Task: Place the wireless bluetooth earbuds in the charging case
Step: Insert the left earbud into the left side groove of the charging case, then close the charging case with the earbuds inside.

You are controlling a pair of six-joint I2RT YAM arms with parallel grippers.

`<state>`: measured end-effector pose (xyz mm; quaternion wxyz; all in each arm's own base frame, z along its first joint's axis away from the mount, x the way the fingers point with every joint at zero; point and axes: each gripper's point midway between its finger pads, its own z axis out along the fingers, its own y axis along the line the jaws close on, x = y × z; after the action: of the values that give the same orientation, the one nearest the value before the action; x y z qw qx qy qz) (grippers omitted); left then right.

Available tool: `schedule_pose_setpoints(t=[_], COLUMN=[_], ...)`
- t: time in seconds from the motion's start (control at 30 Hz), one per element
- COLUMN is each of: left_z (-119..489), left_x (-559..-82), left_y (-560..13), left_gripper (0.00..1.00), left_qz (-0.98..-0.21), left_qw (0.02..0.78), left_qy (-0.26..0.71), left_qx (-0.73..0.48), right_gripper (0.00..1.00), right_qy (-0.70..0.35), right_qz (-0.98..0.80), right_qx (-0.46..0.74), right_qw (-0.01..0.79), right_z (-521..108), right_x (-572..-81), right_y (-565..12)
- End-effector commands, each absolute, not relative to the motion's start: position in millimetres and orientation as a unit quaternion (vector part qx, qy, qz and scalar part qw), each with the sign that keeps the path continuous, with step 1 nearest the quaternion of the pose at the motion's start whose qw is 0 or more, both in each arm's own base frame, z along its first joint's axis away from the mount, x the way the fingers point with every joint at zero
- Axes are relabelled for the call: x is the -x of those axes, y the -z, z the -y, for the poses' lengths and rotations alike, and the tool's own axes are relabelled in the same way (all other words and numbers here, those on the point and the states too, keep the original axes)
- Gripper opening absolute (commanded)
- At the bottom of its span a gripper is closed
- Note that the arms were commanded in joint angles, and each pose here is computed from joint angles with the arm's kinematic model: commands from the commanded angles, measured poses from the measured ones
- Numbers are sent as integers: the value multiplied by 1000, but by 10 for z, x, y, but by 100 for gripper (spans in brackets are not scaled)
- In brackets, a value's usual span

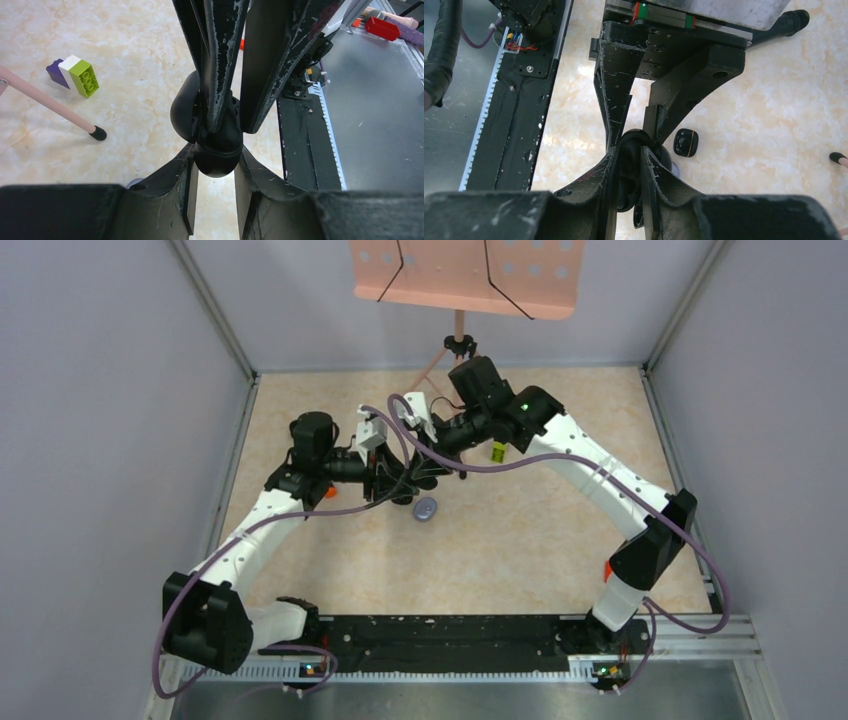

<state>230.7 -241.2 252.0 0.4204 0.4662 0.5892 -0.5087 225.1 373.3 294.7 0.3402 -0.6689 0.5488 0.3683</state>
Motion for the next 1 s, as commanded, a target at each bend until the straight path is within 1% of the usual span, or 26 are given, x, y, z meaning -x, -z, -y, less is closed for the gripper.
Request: schedule_pose_setpoints(t=[0.0, 0.27, 0.4, 0.63, 0.77, 0.87, 0.9, 0.97], left_z=[2453, 2446, 2443, 2440, 2442, 2445, 2447, 2454], left_x=[-2331, -2305, -2296, -2288, -2272, -2286, -2296, -2323], left_y=[-2709, -2700, -2692, -2688, -2700, -2710, -2727, -2735], left_gripper=[0, 0, 0, 0, 0, 0, 0, 0], left_qz=[-552, -548, -547, -547, -542, -538, -536, -538], left_qw=[450, 452, 452, 452, 451, 454, 457, 458], left_qy=[502, 500, 500, 499, 502, 499, 497, 497], left_qx=[-490, -496, -497, -497, -502, -506, -507, -504], right_gripper=[22, 32, 34, 35, 46, 62, 66, 68], right_qy=[-367, -363, -361, -346, -360, -358, -358, -371], right_qz=[-550, -545, -552, -571, -597, -610, -612, -610], right_qx=[661, 633, 626, 610, 581, 579, 582, 587], right_qw=[354, 414, 416, 427, 419, 405, 400, 381], right_z=[-3791, -3589, -3528, -3435, -3318, -3261, -3259, -3283], right_x=[-2252, -2257, -2249, -2321, -2389, -2417, -2419, -2376], right_y=[-3010, -3438, -3391, -3397, -3370, -3221, -3156, -3025])
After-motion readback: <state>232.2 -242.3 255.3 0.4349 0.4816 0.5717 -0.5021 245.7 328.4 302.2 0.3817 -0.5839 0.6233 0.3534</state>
